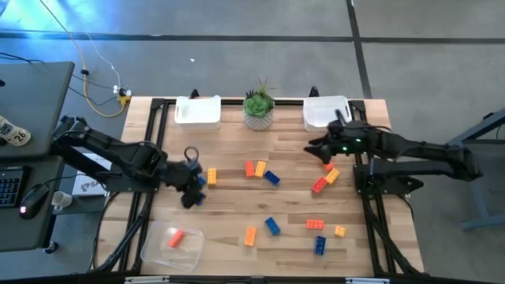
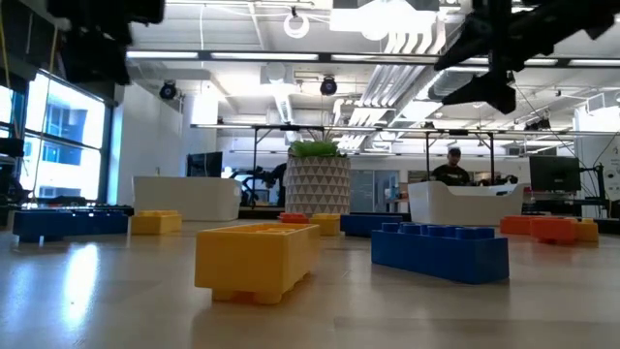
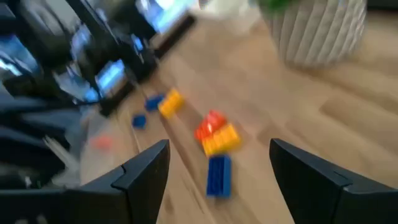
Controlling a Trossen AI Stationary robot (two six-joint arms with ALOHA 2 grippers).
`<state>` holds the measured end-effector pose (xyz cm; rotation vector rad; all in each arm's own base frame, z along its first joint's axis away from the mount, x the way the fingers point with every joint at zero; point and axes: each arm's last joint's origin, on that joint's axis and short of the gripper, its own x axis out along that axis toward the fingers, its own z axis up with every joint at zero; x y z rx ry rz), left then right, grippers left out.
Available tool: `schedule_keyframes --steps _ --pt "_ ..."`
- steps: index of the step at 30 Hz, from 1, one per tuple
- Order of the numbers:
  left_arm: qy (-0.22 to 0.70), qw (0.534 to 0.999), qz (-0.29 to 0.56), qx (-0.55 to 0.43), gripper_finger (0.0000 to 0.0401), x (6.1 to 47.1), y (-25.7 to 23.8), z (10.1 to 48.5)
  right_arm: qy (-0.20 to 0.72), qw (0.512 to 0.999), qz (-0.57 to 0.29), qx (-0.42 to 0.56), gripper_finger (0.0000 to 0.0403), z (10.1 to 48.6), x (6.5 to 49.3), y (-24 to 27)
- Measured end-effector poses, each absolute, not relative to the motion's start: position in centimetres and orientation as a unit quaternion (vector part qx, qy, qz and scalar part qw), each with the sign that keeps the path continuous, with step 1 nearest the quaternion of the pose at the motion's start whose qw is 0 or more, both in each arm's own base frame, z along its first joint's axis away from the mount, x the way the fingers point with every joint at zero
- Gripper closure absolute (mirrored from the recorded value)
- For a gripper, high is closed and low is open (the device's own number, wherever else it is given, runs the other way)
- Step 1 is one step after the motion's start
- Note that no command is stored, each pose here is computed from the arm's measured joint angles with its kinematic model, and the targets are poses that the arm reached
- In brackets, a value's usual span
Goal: Sort & place blocks by color
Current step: Put the blue game piece into the right white bin
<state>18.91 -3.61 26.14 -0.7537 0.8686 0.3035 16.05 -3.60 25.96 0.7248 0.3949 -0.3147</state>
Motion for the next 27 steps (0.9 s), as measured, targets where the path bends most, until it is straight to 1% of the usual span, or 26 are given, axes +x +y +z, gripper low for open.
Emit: schedule_keyframes --steps 7,13,19,27 --pt "0.366 0.826 0.237 -0.359 0.0192 19.2 -0.9 26.1 0.264 0.895 -0.126 0.338 0.0139 26.8 20.8 -2.9" --pt "0.343 0.814 0.302 -0.358 0.0192 19.0 1.0 26.0 0.318 0.885 -0.148 0.307 0.0139 26.2 24.6 -1.5" --pt "0.337 0.81 0.323 -0.354 0.0192 18.9 2.2 26.0 0.366 0.865 -0.166 0.301 0.0139 24.0 27.7 -0.2" --pt "0.335 0.809 0.334 -0.349 0.0192 18.8 2.9 26.0 0.423 0.837 -0.18 0.298 0.0139 20.6 30.9 1.7"
